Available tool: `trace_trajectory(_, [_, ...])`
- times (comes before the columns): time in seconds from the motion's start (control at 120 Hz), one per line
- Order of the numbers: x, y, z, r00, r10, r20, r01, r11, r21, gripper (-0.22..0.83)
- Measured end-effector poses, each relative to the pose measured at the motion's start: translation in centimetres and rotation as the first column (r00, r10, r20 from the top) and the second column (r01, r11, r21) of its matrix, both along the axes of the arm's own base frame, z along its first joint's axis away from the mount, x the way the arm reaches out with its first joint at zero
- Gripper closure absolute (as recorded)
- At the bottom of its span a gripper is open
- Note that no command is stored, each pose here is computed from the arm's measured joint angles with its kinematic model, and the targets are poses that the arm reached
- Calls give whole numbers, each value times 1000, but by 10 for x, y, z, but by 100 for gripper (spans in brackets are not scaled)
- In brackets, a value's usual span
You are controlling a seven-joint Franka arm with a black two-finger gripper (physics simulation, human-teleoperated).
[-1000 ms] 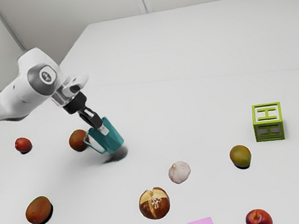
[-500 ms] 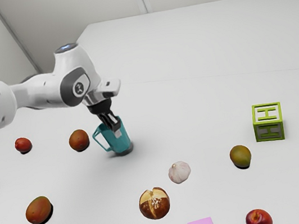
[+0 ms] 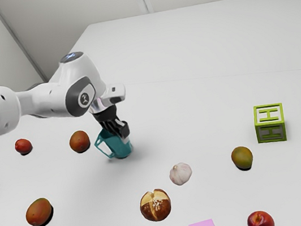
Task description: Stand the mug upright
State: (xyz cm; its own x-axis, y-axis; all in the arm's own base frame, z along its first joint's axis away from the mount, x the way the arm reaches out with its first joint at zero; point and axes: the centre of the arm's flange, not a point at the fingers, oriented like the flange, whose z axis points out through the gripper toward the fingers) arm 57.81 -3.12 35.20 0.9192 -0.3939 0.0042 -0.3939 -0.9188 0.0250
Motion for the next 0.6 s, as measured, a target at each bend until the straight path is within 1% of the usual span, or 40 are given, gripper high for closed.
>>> trace_trajectory(0.108, [-1, -1, 16, 999, 19, 29, -19, 1000, 2, 24])
trace_trajectory(0.233, [-3, -6, 44, 997, 28, 66, -28, 1000, 6, 14])
trace_trajectory(0.367, [-3, -12, 81, 995, 37, 97, -38, 999, 9, 7])
trace_trajectory(0.425, [5, -14, 109, 992, 53, 117, -54, 999, 5, 6])
trace_trajectory(0.6, [16, -18, 176, 985, 108, 132, -108, 994, -6, 2])
